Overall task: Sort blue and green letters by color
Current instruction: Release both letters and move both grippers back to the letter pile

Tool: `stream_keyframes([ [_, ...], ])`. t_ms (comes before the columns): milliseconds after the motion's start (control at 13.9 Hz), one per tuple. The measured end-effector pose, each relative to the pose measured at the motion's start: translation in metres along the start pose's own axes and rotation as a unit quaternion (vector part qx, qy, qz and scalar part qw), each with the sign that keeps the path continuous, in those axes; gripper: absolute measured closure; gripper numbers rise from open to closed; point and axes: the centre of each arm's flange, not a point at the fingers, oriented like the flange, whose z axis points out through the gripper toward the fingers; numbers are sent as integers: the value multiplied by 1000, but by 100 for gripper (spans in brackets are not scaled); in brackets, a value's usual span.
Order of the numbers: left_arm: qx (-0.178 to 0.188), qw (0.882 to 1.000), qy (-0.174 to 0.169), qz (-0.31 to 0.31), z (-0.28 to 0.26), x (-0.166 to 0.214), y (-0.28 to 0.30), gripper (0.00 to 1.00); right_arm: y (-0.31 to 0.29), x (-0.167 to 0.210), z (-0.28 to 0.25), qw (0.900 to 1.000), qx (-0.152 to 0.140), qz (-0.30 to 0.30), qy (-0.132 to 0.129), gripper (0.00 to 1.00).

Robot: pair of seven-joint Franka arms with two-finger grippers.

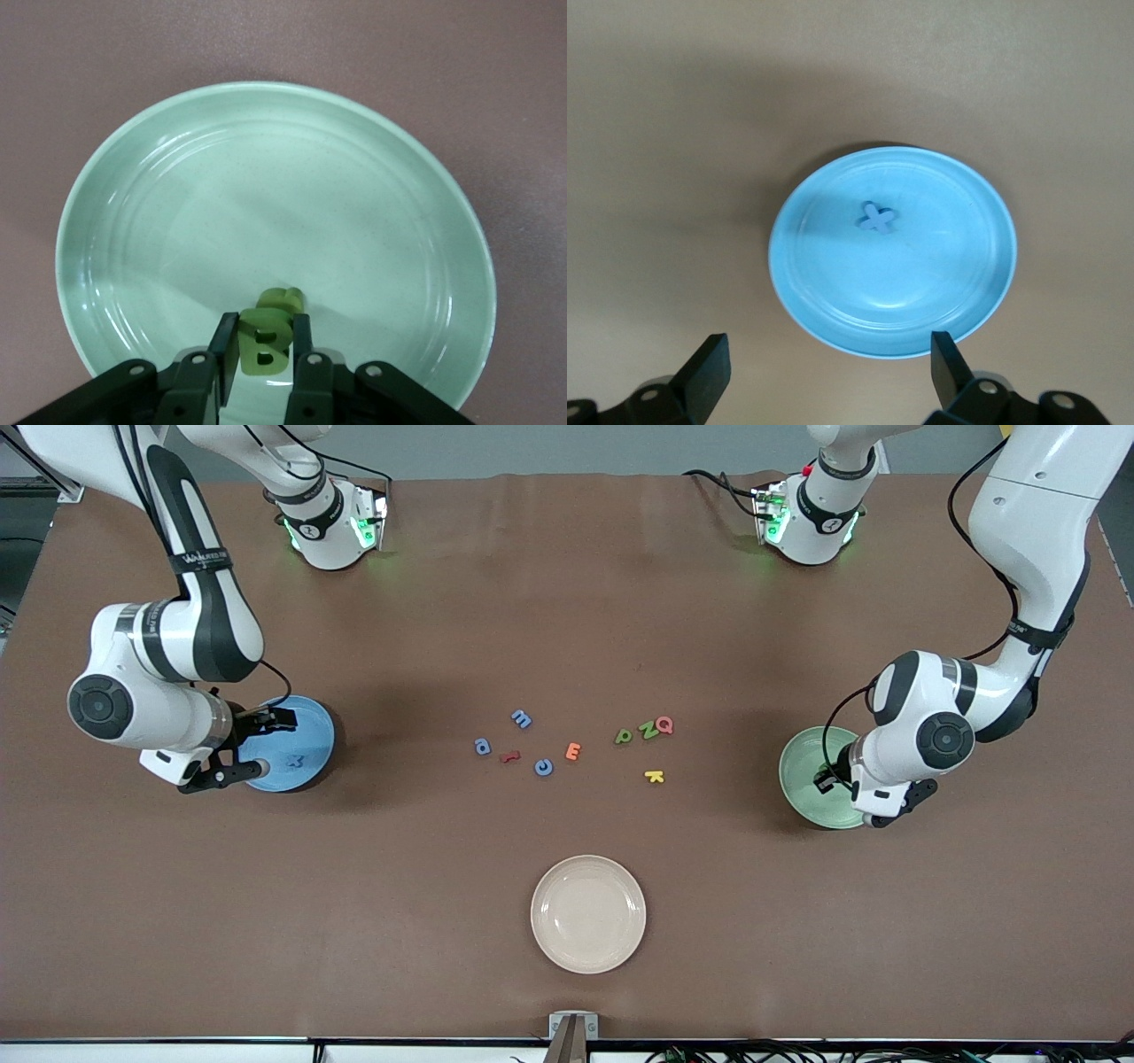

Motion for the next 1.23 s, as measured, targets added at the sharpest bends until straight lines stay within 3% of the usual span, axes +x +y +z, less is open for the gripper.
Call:
stream_keyframes([
  [144, -1, 1000, 1, 1, 0, 0, 0, 71, -45, 2, -6, 999, 3, 31, 8, 0],
  [216, -2, 1000, 2, 1, 0, 0, 1, 65, -70, 3, -8, 999, 5, 38, 16, 0],
  [505, -12, 1000, 9, 4, -9, -1, 10, 25, -152, 6, -8, 996, 3, 58, 65, 0],
  [721, -29, 999, 15, 9, -28, -28, 44, 0, -201, 10, 15, 992, 5, 87, 92, 0],
  [937, -48, 999, 14, 1, -46, -74, 87, 2, -243, 18, 52, 986, 10, 119, 115, 0],
  [1226, -58, 995, 1, -78, -54, -132, 130, 7, -290, 23, 101, 980, 20, 132, 145, 0],
])
